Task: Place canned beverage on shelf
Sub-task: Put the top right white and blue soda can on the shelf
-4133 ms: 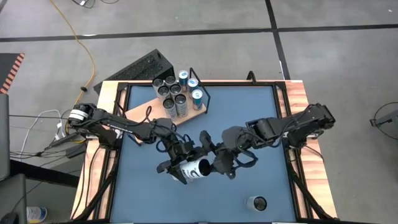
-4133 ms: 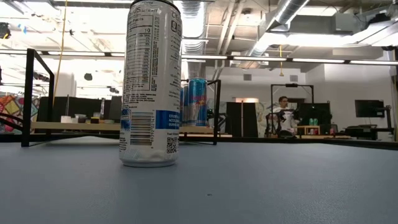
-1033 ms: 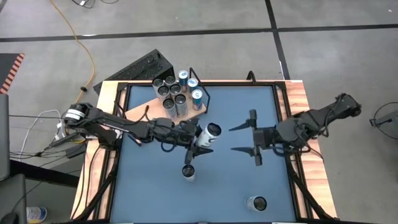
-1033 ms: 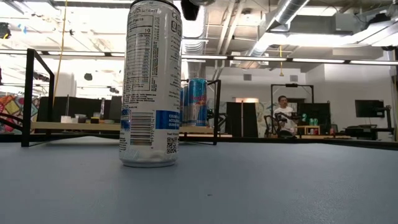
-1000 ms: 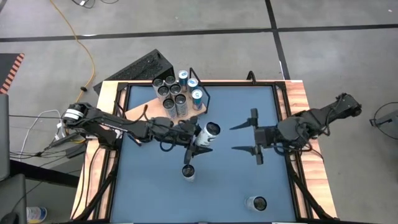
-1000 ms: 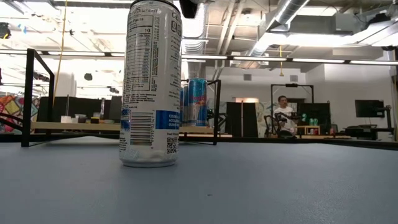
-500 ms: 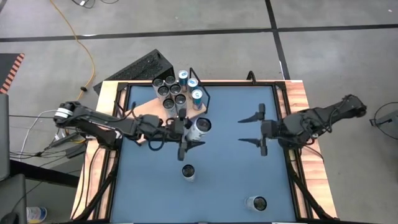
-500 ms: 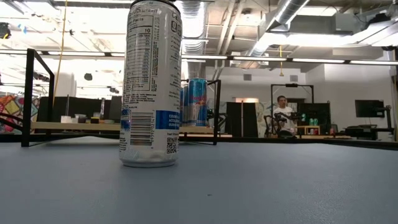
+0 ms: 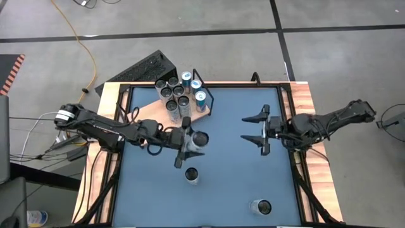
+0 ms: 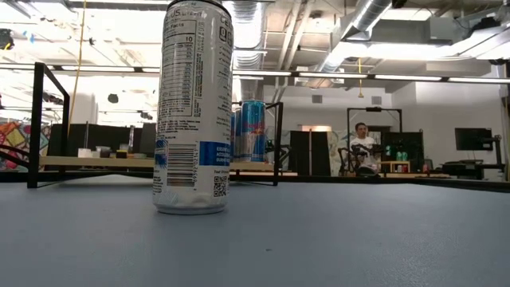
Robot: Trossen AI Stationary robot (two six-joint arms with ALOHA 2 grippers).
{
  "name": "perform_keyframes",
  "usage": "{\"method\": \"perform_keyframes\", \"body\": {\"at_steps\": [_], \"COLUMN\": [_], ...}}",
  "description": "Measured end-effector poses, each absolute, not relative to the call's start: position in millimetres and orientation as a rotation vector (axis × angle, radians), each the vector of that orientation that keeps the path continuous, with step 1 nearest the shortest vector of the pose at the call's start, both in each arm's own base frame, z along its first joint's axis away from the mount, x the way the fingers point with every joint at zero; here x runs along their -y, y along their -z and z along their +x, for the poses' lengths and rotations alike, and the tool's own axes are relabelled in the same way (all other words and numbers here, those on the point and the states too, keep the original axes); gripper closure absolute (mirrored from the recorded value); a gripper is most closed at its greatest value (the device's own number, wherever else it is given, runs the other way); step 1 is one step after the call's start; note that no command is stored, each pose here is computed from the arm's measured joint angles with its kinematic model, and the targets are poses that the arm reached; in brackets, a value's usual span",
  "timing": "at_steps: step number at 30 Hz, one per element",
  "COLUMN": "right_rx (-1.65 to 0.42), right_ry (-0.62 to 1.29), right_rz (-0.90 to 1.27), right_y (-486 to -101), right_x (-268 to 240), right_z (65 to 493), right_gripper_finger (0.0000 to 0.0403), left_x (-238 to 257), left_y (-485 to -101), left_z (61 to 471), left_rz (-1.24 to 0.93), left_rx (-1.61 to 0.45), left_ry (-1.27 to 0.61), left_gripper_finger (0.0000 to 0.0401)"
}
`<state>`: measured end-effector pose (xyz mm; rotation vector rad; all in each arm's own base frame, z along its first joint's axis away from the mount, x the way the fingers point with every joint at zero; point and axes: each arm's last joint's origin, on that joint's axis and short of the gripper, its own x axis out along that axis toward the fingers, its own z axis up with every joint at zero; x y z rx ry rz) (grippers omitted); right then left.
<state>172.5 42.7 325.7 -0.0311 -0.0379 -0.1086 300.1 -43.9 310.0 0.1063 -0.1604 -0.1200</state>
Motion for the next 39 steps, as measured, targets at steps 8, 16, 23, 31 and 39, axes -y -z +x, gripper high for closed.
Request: {"method": "perform_keyframes", "body": {"at_steps": [8, 16, 23, 31, 39], "right_rx": [0.077, 0.039, 0.026, -0.058, -0.071], "right_ry": [0.168, 0.243, 0.144, -0.03, -0.119], "right_rz": [-0.052, -0.071, -0.151, -0.102, -0.058], "right_y": [-322.2, -316.8, -334.4, -346.7, -336.0], "right_x": [-40.9, -32.4, -40.8, -52.2, -46.0], "right_z": [195.7, 244.4, 284.2, 312.7, 332.7], "right_gripper_finger": [0.0109, 0.0075, 0.0049, 0.0049, 0.005], "left_x": [25.9, 30.6, 30.5, 30.5, 30.5], "left_y": [-273.6, -276.7, -275.3, -275.2, -275.1], "left_z": [289.2, 288.2, 288.5, 288.5, 288.6], "left_rz": [-0.019, 0.04, 0.038, 0.057, 0.065], "left_rx": [0.15, 0.189, 0.174, 0.175, 0.175], "left_ry": [0.159, 0.168, 0.162, 0.159, 0.158], "left_gripper_finger": [0.0158, 0.0158, 0.0158, 0.0158, 0.0158]}}
